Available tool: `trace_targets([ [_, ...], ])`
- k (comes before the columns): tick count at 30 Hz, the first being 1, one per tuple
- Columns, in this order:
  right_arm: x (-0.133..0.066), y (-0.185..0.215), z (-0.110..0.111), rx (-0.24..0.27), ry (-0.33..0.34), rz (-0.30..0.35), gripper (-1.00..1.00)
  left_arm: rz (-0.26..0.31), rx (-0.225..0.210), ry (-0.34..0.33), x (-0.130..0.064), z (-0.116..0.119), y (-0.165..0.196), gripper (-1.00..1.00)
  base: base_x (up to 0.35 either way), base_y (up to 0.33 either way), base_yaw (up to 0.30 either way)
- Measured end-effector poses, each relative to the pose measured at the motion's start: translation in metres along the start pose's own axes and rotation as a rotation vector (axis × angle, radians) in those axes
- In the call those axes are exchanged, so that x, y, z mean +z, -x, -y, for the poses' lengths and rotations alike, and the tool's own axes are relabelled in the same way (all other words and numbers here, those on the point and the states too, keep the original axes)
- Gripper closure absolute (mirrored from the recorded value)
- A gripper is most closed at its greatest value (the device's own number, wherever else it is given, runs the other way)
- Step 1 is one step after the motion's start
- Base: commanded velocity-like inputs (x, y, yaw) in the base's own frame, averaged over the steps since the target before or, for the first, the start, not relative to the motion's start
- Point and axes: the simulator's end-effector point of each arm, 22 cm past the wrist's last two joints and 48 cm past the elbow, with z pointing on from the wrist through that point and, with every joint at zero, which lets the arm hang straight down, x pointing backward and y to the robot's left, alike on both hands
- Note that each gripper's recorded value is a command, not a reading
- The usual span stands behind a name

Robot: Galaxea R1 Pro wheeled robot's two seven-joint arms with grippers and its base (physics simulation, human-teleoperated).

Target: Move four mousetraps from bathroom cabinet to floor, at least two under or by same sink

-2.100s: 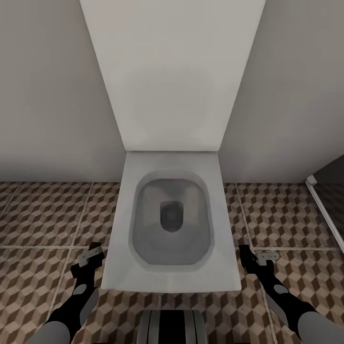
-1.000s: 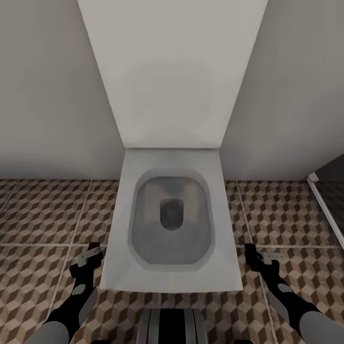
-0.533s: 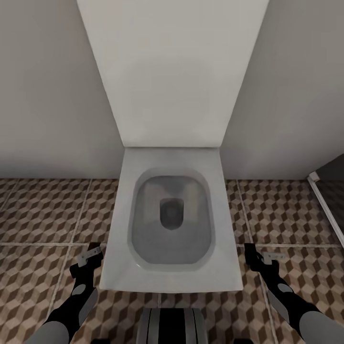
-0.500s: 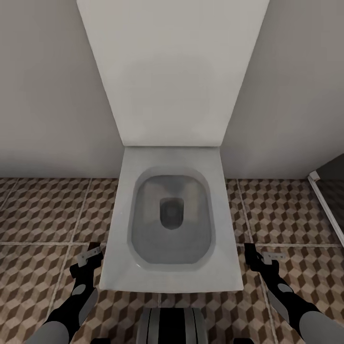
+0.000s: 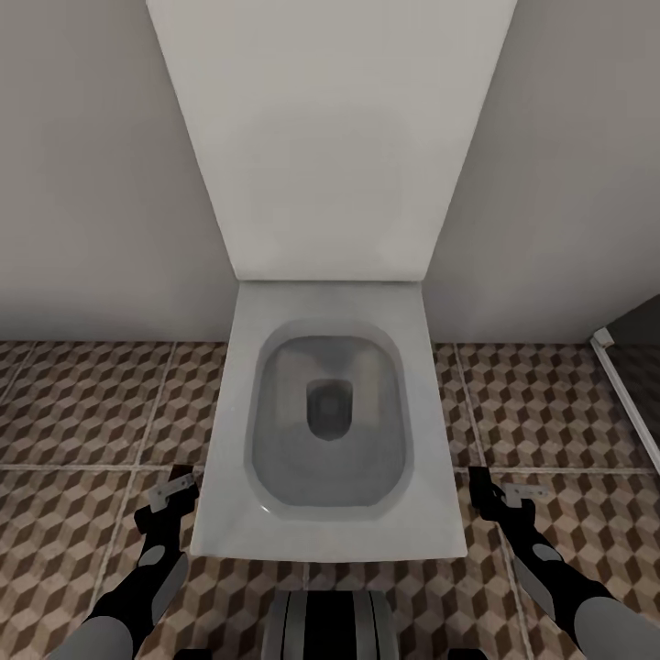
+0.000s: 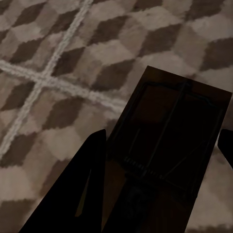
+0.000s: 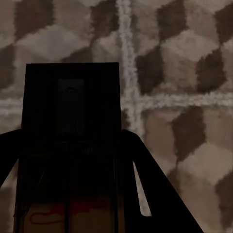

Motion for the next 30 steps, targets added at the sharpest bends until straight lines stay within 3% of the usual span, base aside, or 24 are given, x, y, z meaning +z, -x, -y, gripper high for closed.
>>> trace_targets([
  [30, 0.0016, -0.0076, -0.0005, -0.002, 0.001, -0.013, 1.0, -0.011, 0.005, 0.002, 0.0009, 0.0, -0.0075, 1.0, 0.0, 0.0, 0.0],
])
